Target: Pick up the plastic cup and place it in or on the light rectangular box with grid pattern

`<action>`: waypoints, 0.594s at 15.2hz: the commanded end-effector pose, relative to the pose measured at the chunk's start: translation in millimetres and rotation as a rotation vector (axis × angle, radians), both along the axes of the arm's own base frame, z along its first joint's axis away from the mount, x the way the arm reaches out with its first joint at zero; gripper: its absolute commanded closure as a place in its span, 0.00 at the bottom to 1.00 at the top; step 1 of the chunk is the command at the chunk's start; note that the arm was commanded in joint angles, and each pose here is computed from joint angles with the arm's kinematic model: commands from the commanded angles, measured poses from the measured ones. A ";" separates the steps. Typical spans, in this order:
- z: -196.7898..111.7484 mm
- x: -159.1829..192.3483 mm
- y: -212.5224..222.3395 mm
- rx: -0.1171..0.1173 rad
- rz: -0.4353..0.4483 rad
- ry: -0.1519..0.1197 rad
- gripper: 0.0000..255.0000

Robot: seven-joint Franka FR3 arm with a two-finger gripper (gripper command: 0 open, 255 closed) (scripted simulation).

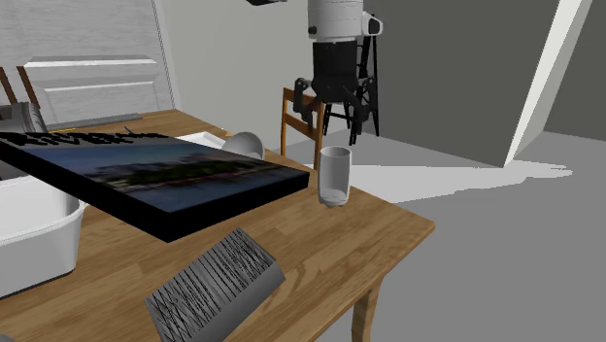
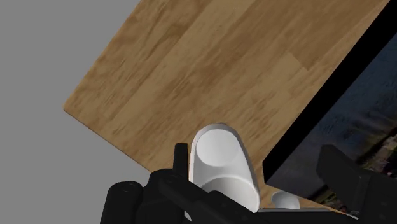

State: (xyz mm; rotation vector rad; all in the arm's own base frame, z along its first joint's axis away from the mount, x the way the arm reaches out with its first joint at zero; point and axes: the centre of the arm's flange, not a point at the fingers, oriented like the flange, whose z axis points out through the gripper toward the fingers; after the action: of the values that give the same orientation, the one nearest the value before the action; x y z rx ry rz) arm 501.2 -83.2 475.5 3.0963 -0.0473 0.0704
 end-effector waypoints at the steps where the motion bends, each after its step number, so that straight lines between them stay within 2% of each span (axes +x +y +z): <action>1: -14.0 21.0 -8.0 -0.003 -0.013 -0.003 0.00; 8: -56.6 96.8 -34.8 -0.013 -0.057 -0.012 0.00; 9: -57.1 97.6 -35.1 -0.013 -0.058 -0.012 0.00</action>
State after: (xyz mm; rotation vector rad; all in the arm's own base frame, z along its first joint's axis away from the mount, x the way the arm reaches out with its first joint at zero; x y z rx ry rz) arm 593.9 -114.2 421.2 3.0800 -0.1304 0.0855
